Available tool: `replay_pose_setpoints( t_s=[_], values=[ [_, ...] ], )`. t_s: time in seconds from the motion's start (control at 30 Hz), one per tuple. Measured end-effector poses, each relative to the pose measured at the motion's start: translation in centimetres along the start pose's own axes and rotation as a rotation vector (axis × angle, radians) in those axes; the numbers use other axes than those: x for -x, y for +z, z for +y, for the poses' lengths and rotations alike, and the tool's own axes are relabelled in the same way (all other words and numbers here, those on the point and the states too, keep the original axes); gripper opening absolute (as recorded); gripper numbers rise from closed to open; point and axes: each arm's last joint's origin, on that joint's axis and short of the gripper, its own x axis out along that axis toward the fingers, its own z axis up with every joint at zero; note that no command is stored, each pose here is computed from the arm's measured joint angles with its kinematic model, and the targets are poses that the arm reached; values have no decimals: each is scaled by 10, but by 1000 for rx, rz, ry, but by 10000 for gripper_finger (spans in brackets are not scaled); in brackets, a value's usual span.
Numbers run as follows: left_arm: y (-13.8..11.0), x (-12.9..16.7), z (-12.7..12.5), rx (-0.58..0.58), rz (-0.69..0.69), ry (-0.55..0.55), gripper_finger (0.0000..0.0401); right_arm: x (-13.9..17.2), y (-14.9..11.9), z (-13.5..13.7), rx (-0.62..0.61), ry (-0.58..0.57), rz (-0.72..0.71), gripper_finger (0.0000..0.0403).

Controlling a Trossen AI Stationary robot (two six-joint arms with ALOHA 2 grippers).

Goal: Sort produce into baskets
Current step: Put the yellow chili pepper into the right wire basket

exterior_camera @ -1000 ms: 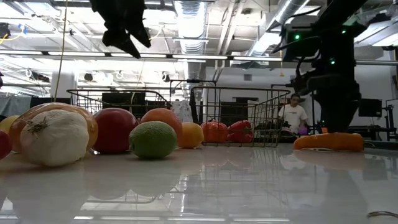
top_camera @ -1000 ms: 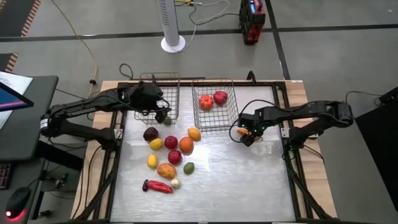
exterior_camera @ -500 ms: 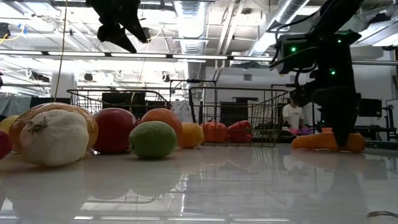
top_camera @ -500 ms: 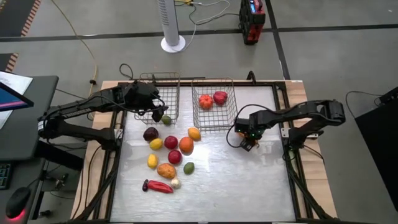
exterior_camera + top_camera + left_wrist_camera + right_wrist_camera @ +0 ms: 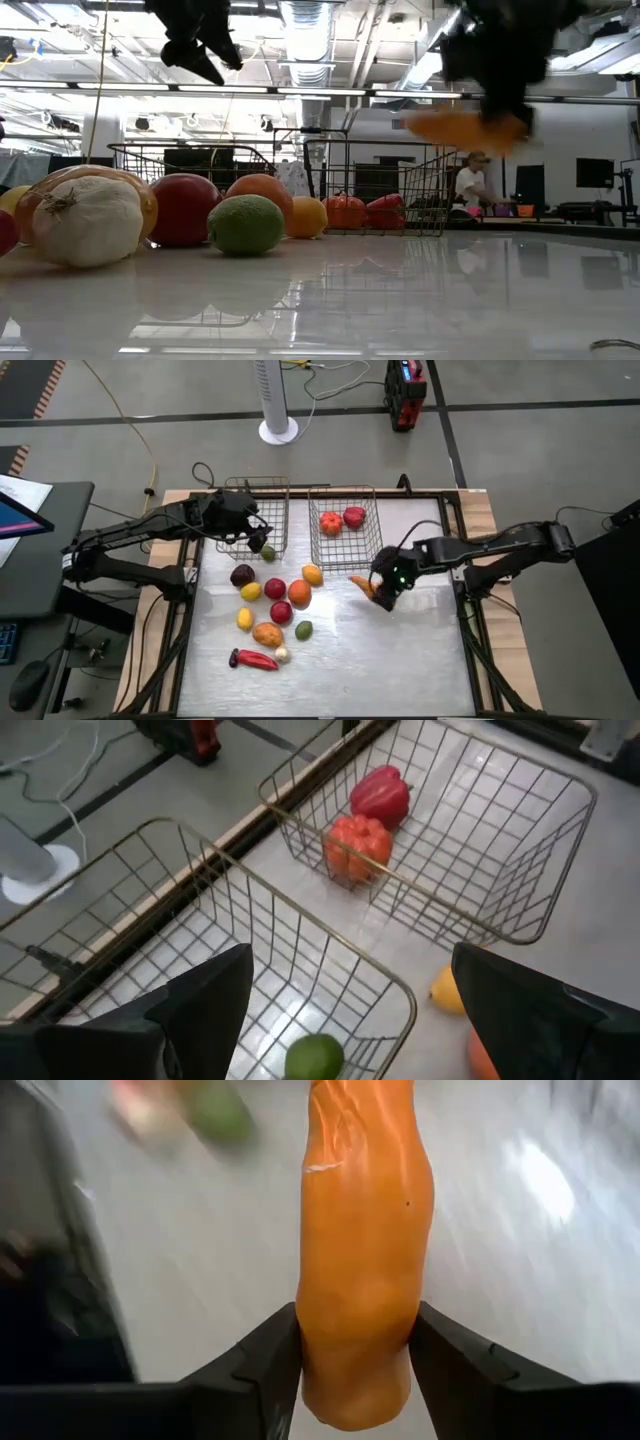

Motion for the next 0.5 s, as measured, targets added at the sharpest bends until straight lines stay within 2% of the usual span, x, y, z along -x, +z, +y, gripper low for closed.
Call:
replay_pose_setpoints(
  t_s=[0.1, 0.27, 0.37, 0.5],
  values=[
    [2, 0, -1, 6, -21, -6, 329, 16, 23, 8, -10, 15, -203, 194],
    [6, 0, -2, 23, -62, -29, 329, 39, 64, 1, -33, -68, -497, 190],
    [7, 0, -4, 54, -51, -106, 329, 45, 84, -11, -39, -142, -578, 199],
    [4, 1, -10, 95, 8, -251, 329, 40, 103, -29, -57, -177, -564, 230]
  ],
)
